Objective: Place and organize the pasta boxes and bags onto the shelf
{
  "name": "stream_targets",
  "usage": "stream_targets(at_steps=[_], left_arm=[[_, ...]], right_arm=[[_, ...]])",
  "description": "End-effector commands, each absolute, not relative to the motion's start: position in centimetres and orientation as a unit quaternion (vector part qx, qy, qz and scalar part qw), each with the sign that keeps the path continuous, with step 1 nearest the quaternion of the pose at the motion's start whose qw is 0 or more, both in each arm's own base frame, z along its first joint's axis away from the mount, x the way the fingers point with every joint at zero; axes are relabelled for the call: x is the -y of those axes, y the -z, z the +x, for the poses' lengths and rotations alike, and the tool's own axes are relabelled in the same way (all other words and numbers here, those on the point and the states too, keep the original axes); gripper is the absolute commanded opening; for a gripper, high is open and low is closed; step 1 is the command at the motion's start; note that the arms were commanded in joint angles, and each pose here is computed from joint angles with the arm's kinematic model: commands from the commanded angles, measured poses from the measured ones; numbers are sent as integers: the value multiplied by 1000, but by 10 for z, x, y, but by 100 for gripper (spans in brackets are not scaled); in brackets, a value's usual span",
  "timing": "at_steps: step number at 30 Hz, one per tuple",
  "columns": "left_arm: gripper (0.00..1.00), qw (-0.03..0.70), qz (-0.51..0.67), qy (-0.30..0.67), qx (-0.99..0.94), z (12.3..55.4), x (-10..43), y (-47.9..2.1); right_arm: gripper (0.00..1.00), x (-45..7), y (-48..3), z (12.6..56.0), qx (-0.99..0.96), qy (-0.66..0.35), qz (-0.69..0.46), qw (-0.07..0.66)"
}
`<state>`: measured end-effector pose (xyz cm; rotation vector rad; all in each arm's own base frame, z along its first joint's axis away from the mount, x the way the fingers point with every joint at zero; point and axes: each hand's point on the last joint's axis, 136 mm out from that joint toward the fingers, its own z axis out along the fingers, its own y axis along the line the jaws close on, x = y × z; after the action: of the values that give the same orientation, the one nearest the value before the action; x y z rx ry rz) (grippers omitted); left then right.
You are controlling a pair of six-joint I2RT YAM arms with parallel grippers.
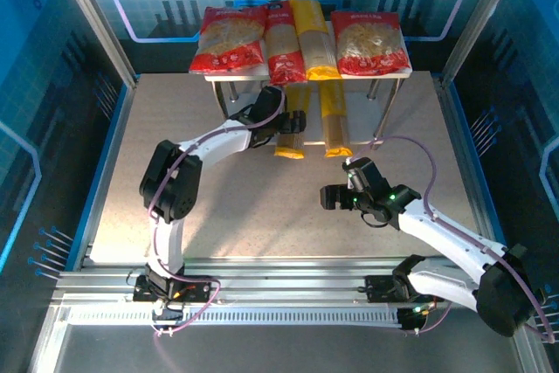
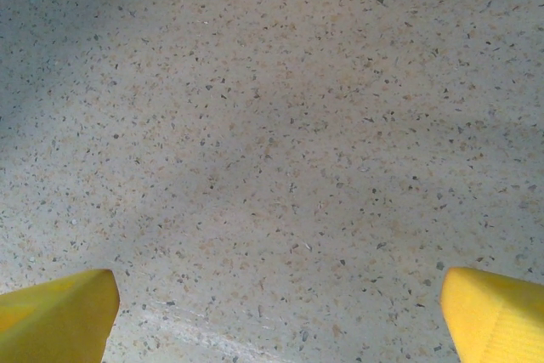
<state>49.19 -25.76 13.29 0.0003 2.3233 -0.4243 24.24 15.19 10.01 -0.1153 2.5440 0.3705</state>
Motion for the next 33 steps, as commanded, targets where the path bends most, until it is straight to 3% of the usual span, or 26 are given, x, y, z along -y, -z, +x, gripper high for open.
stream_targets(at_steps=[1, 5, 15, 20, 33], left_arm=[[99, 407, 20, 175, -896, 482, 256, -163], [97, 398, 29, 146, -905, 463, 248, -158], [79, 358, 15, 73, -931, 437, 217, -127], [75, 351, 9, 51, -935, 433, 207, -121], [74, 312, 10, 43, -949, 420, 202, -100]], right_arm=[[98, -156, -101, 241, -948, -146, -39, 281], [98, -156, -103, 241, -947, -147, -39, 283], [98, -156, -110, 241, -945, -147, -39, 290], [98, -156, -110, 241, -945, -148, -37, 289], [98, -156, -113, 240, -943, -147, -38, 295]])
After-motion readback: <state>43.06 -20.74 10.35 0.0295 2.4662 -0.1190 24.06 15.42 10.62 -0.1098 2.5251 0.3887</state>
